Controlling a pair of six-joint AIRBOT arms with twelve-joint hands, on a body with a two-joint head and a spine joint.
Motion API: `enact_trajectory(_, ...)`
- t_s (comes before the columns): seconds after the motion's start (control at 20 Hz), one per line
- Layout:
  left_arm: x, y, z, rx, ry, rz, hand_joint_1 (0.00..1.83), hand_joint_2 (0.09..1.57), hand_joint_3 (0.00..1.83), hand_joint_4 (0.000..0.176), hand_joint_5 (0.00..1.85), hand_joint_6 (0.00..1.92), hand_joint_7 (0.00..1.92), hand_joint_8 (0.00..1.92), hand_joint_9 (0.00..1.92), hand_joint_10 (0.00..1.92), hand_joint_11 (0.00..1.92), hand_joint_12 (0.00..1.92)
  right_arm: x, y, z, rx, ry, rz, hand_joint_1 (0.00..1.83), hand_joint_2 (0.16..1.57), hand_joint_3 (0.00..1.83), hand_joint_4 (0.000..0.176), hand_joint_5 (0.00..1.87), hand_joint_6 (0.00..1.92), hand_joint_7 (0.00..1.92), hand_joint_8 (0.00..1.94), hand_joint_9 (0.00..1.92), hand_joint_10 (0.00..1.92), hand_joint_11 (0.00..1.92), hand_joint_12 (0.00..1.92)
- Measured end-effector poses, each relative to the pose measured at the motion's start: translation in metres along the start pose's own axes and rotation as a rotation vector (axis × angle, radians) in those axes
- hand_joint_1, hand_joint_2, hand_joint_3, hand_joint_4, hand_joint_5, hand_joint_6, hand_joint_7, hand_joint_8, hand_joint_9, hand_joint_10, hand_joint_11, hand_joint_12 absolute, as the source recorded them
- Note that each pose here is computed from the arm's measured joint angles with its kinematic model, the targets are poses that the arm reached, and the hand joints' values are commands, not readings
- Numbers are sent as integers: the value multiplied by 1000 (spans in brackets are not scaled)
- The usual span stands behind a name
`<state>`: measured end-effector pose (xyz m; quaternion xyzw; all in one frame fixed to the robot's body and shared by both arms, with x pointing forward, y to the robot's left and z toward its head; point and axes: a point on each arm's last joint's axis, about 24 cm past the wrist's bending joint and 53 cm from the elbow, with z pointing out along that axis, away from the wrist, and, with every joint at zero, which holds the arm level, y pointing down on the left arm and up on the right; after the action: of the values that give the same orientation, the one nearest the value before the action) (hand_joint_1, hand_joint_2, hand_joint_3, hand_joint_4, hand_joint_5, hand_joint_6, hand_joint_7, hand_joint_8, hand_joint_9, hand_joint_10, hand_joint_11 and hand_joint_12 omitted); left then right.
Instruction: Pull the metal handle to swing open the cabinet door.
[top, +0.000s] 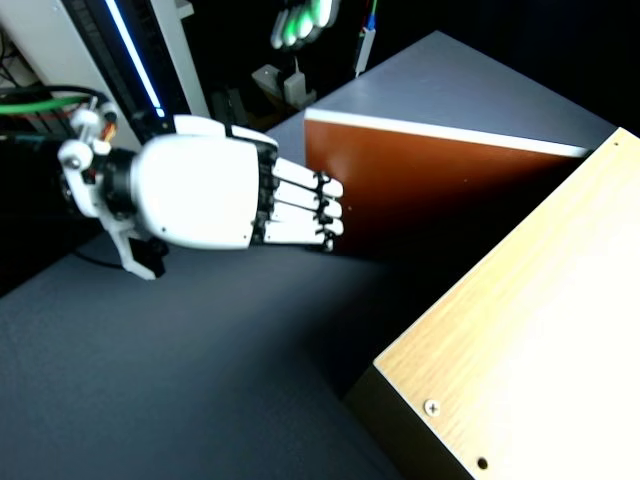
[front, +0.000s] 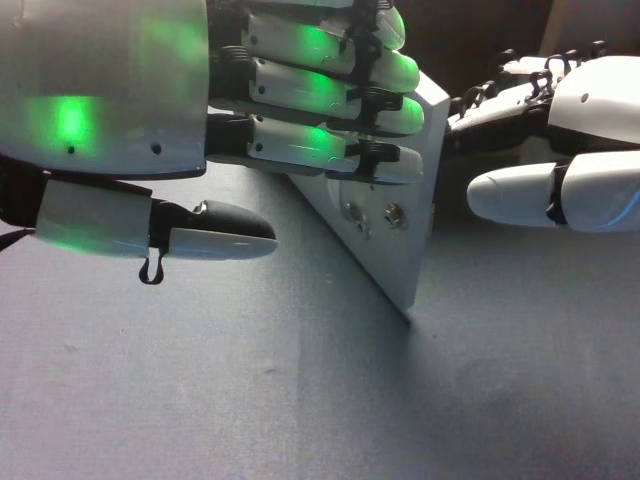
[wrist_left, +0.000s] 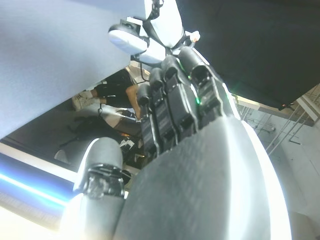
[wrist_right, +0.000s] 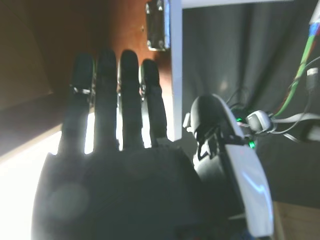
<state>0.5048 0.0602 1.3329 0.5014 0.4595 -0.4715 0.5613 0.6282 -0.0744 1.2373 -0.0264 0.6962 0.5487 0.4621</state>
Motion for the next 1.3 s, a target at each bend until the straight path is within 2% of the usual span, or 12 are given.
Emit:
enact_trajectory(0.45,0,0,0,0,0,0,0,1571,78,0,365,1,378,1,349,0,0,844,10,16,2,-56,16,3,0,1517,1,0,447,4,460,1,412,2,0,1020)
enact_trajectory(0.75,0,0,0,0,0,-1,0,1571,77,0,371,2,380,1,349,0,0,835,29,30,12,-114,48,18,0,1515,0,0,446,2,457,1,414,3,0,1030)
enact_trajectory(1.3,0,0,0,0,0,0,0,1571,69,0,362,0,376,0,346,0,0,832,47,33,29,-146,82,27,0,1515,0,0,431,0,453,0,415,3,0,1044)
